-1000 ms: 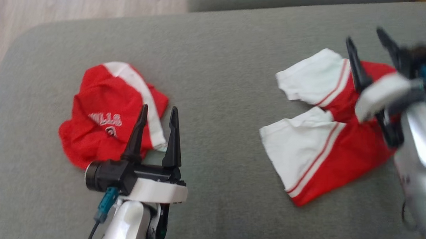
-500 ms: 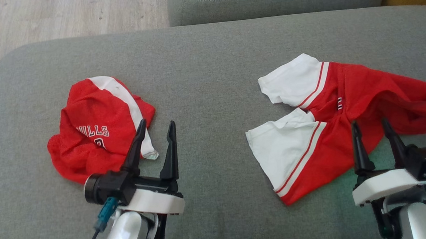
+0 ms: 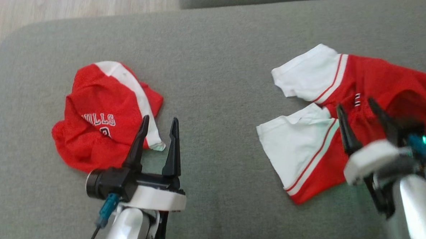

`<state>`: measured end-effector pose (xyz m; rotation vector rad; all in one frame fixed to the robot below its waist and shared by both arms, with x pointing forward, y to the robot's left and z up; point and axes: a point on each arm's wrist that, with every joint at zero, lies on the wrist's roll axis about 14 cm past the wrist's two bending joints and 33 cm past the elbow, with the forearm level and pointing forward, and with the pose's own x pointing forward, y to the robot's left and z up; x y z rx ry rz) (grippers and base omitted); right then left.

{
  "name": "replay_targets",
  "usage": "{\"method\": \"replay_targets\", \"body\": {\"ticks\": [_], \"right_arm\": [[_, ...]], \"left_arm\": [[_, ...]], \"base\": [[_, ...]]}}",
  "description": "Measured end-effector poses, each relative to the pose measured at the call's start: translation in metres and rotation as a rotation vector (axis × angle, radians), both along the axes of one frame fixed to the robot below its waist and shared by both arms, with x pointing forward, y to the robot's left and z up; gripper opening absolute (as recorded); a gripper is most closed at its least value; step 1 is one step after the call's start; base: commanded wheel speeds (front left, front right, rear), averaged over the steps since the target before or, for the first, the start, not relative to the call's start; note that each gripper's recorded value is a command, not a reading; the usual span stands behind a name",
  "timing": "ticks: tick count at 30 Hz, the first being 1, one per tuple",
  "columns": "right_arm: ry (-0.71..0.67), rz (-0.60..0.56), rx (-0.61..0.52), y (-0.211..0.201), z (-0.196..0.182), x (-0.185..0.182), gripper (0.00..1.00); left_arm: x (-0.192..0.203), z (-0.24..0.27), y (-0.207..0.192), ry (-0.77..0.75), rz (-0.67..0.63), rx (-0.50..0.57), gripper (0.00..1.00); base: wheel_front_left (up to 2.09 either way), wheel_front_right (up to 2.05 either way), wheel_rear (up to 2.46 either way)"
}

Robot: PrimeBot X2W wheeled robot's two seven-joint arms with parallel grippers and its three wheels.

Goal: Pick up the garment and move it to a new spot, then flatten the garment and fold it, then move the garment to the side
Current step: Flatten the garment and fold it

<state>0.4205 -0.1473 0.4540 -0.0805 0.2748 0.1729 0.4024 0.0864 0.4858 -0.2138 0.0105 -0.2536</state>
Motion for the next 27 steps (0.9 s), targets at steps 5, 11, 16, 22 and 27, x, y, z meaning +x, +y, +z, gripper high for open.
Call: {"method": "replay_targets", "body": {"ticks": [5,11,16,22,27], "right_arm": [[0.030,0.085,-0.095,0.011,0.007,0.039,1.00],[0.213,0.191,-0.210,0.022,-0.023,0.073,1.00],[0.432,0.302,-0.248,0.046,-0.068,0.066,1.00],[0.553,0.375,-0.331,0.053,-0.084,0.072,1.00],[0.600,0.396,-0.377,0.053,-0.090,0.080,0.89]], "left_arm": [[0.009,-0.001,0.004,0.000,0.007,0.007,1.00],[0.010,-0.011,0.014,0.031,0.034,0.000,1.00],[0.007,-0.015,0.023,0.050,0.062,-0.002,1.00],[0.004,-0.015,0.037,0.058,0.109,0.007,1.00],[-0.001,-0.017,0.043,0.068,0.130,0.004,1.00]], "base": [[0.00,0.00,0.00],[0.00,0.00,0.00],[0.00,0.00,0.00],[0.00,0.00,0.00],[0.00,0.00,0.00]]}}
